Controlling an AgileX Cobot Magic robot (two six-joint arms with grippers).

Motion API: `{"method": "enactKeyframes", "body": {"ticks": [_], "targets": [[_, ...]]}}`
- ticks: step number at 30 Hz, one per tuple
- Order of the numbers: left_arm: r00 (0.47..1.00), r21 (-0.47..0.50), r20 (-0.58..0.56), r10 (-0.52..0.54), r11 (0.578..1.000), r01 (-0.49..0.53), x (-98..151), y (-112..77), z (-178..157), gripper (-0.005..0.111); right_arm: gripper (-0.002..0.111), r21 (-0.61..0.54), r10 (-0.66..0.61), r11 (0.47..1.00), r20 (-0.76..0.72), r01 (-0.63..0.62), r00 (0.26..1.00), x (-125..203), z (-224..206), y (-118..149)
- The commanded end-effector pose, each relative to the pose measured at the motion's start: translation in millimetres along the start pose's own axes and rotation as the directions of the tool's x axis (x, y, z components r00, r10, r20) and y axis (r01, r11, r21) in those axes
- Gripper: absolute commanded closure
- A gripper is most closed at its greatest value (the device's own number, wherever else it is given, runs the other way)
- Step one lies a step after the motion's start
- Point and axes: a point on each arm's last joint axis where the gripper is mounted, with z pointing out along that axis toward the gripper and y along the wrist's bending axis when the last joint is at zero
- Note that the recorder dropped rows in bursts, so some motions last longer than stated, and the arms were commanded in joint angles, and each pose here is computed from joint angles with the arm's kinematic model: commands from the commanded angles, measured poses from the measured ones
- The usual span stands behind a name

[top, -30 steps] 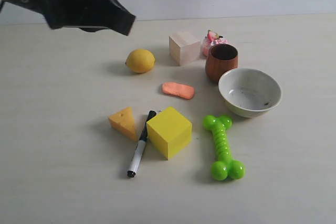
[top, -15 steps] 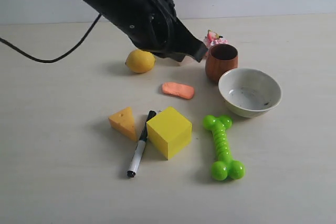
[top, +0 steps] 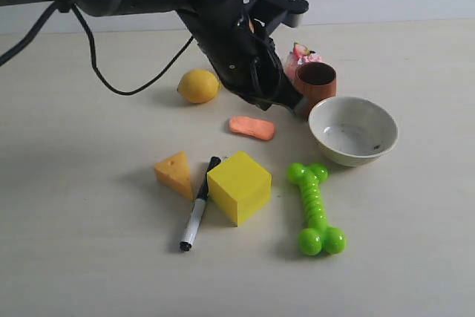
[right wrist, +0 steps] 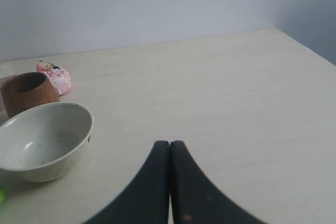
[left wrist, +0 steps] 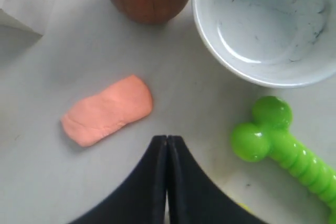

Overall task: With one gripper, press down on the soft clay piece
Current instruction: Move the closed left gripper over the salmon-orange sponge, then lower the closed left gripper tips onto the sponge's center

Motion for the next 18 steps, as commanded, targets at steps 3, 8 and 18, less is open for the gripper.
{"method": "enactKeyframes", "body": {"ticks": [3,8,18], "targets": [[1.0,-0.021,-0.024,0.019,1.0,-0.019,-2,3.0,16,0.107,0.108,0.005,0.0,1.0,0.005,0.0,1.0,1,0,0],[0.999,-0.062,-0.04,0.014,0.998,-0.017,1,8.3,27,0.107,0.108,0.005,0.0,1.0,0.005,0.0,1.0,1,0,0],[0.999,-0.077,-0.047,0.018,0.997,-0.022,-7,12.3,46,0.107,0.108,0.005,0.0,1.0,0.005,0.0,1.0,1,0,0]]}}
